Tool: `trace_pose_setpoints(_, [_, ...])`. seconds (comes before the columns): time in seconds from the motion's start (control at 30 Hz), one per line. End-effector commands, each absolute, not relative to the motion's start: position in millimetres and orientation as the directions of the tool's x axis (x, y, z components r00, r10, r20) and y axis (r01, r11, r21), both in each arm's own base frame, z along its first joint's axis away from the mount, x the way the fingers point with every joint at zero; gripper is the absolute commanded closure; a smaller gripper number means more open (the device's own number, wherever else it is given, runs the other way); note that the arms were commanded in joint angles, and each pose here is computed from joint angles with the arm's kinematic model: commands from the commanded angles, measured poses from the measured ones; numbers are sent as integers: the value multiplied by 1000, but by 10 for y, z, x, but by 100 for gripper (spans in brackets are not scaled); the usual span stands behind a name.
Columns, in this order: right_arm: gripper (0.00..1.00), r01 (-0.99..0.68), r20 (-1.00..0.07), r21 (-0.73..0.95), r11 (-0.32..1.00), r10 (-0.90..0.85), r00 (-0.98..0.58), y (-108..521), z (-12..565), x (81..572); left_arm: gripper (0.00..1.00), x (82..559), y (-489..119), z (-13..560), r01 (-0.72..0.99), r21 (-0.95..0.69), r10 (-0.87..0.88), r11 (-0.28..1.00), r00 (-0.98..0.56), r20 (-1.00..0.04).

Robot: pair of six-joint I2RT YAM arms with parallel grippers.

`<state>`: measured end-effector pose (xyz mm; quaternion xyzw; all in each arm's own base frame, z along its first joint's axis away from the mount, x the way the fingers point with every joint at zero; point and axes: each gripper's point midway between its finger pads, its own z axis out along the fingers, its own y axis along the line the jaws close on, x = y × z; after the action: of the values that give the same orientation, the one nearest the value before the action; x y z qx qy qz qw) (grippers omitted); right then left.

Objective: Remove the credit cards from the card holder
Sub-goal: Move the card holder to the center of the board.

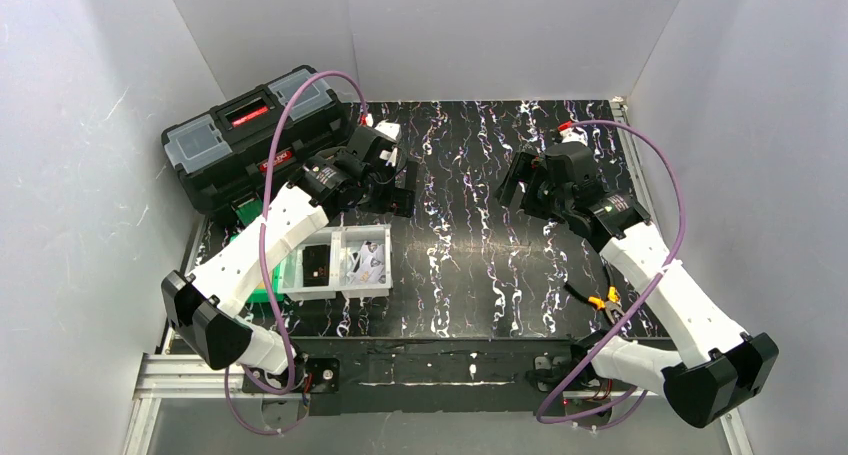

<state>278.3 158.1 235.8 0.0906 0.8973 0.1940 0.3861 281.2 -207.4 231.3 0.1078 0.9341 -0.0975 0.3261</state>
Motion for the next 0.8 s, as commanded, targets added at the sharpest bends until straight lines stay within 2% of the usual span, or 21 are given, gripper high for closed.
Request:
trace_pose_setpoints(0.0, [0,-5,-665,420,907,305,-682,1601,2445,2807,0,2824,-2055,2533,258,-132,108,957,-741,-662])
trace_pose_setpoints(0.17, [0,6,-667,413,911,307,-679,1591,2463,2835,0,2845,-2018,2600,232,-126,89,964,-734,-673])
trace_pose_setpoints(0.4, [0,37,-667,383,923,305,-680,1552,2456,2912,0,2817,-1958,2463,201,-80,111,976,-783,-612])
trace_pose_setpoints(0.77, [0,201,-622,367,908,400,-673,1170,2304,3463,0,2634,-2118,2336,296,-205,129,933,-806,-578])
